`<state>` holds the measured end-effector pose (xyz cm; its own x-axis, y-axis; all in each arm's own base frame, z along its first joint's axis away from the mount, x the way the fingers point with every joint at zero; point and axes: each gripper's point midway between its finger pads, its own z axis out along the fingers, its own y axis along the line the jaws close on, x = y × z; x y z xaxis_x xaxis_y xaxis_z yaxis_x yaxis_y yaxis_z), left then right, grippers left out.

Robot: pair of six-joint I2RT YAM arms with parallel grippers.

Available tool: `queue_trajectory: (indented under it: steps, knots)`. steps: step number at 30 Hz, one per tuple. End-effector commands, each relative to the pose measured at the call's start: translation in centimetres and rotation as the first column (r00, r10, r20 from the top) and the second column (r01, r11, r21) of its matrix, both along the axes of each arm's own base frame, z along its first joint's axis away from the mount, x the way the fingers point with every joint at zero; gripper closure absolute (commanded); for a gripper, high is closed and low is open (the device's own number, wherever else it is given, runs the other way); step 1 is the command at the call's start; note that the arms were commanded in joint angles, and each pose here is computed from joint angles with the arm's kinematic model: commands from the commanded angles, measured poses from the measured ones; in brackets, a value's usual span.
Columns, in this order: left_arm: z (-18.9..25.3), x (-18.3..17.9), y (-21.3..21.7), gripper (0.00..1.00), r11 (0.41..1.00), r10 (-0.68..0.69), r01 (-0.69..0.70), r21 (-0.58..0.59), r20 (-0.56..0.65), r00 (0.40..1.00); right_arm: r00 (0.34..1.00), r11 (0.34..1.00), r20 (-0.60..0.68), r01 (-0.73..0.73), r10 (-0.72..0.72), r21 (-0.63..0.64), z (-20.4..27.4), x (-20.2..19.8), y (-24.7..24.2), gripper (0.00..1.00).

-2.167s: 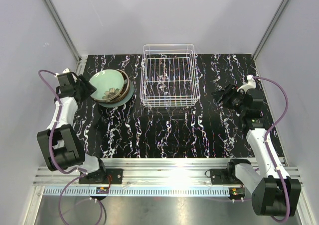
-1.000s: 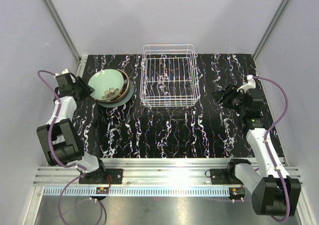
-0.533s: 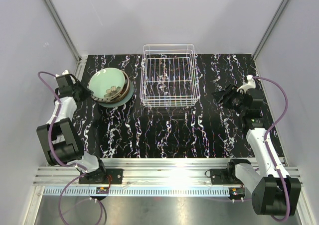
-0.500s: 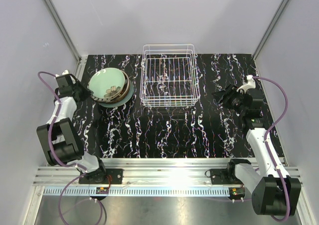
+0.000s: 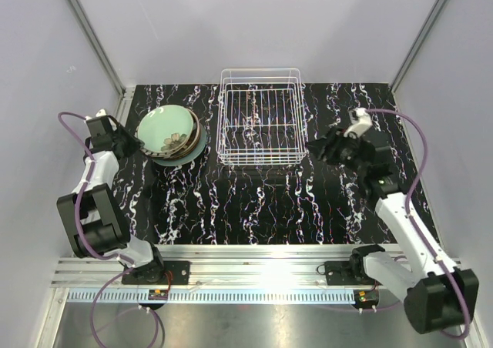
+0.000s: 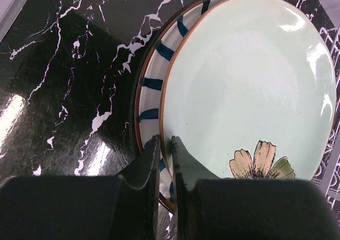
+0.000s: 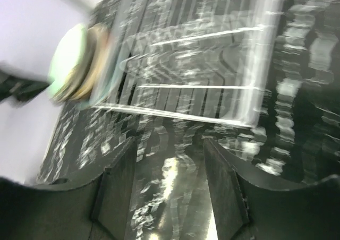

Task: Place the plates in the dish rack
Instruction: Grab a plate with the left arm

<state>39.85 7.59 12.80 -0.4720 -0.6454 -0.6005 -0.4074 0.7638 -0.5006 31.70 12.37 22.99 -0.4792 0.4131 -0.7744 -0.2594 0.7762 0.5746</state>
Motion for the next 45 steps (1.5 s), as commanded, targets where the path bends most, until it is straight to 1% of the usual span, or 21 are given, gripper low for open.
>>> queue_trajectory:
  steps: [1,6,7,8,10,11,13,14,16,18,19,21,22,24,27,29,32,38,39,41,45]
  knots:
    - [1.5,-0.2,-1.1,1.00,0.999,-0.035,0.035,-0.015,0.047,0.998,0.990,0.995,0.106,-0.086,0.090,-0.043,4.0,0.3,4.3,0.39]
    - [2.2,-0.6,-1.0,1.00,1.000,-0.022,0.022,-0.001,0.062,0.998,0.972,0.975,0.088,-0.214,0.218,-0.061,4.6,0.2,12.2,0.41]
    - [2.3,-0.6,-0.9,1.00,1.000,-0.019,0.019,0.002,0.064,0.998,0.970,0.969,0.053,-0.234,0.239,-0.075,3.3,0.7,13.6,0.41]
    - [2.5,-0.7,-1.0,1.00,1.000,-0.019,0.019,0.004,0.070,0.997,0.962,0.964,0.079,-0.255,0.260,-0.069,4.9,1.0,15.0,0.40]
    - [2.7,-0.8,-0.9,1.00,1.000,-0.013,0.012,0.009,0.073,0.997,0.954,0.951,0.025,-0.296,0.299,-0.087,3.5,1.2,18.1,0.41]
    - [2.9,-1.0,-0.9,1.00,1.000,-0.010,0.010,0.012,0.076,0.997,0.949,0.949,0.053,-0.305,0.309,-0.074,5.2,1.7,19.2,0.41]
    - [3.3,-1.1,-0.7,1.00,1.000,0.000,-0.002,0.021,0.081,0.997,0.929,0.926,0.033,-0.364,0.369,-0.105,4.1,1.5,22.2,0.39]
    - [3.6,-1.2,-0.7,1.00,1.000,0.001,-0.003,0.026,0.089,0.996,0.918,0.918,0.071,-0.381,0.390,-0.110,5.6,1.6,23.4,0.38]
    - [4.0,-1.3,-0.7,1.00,0.999,0.003,-0.006,0.033,0.100,0.995,0.889,0.884,0.095,-0.424,0.448,-0.196,4.7,1.3,26.2,0.37]
    - [4.5,-1.4,-0.7,1.00,0.999,0.004,-0.009,0.038,0.111,0.994,0.859,0.857,0.155,-0.437,0.487,-0.273,5.7,1.1,28.3,0.37]
    - [4.7,-1.5,-0.6,1.00,0.999,0.008,-0.013,0.042,0.116,0.993,0.835,0.825,0.170,-0.445,0.523,-0.349,4.6,1.0,29.7,0.37]
    - [5.0,-1.6,-0.7,1.00,0.999,0.004,-0.010,0.048,0.123,0.992,0.803,0.807,0.223,-0.450,0.553,-0.381,5.1,1.2,31.1,0.37]
    - [5.3,-1.6,-0.8,1.00,0.999,0.004,-0.011,0.051,0.126,0.992,0.770,0.773,0.228,-0.473,0.596,-0.422,4.1,0.8,31.9,0.36]
    - [5.5,-1.6,-0.9,1.00,0.998,0.000,-0.008,0.059,0.130,0.992,0.728,0.765,0.296,-0.471,0.618,-0.439,4.9,0.8,33.0,0.33]
    - [5.8,-1.7,-0.9,1.00,0.998,0.001,-0.010,0.068,0.132,0.991,0.641,0.703,0.343,-0.464,0.686,-0.539,4.3,0.1,34.7,0.33]
    - [6.0,-1.7,-1.1,1.00,0.998,-0.002,-0.007,0.063,0.136,0.991,0.579,0.644,0.364,-0.401,0.729,-0.651,3.1,-0.2,35.8,0.33]
    - [6.2,-1.9,-1.2,1.00,0.998,0.000,-0.009,0.068,0.135,0.991,0.548,0.610,0.385,-0.317,0.743,-0.726,2.3,0.8,37.0,0.32]
    - [7.2,-2.2,-1.5,1.00,0.996,-0.003,-0.010,0.093,0.141,0.990,0.473,0.557,0.396,-0.269,0.787,-0.786,1.8,1.1,39.9,0.29]
    - [7.3,-2.2,-1.5,1.00,0.995,-0.004,-0.010,0.096,0.144,0.990,0.460,0.532,0.380,-0.264,0.803,-0.805,1.0,1.1,40.4,0.28]
    - [7.6,-2.3,-1.6,1.00,0.995,-0.006,-0.009,0.104,0.142,0.990,0.450,0.531,0.389,-0.248,0.804,-0.810,1.6,1.4,41.1,0.28]
    - [8.3,-2.5,-1.6,1.00,0.993,-0.003,-0.014,0.115,0.148,0.989,0.417,0.467,0.347,-0.232,0.840,-0.853,-0.4,1.7,42.9,0.28]
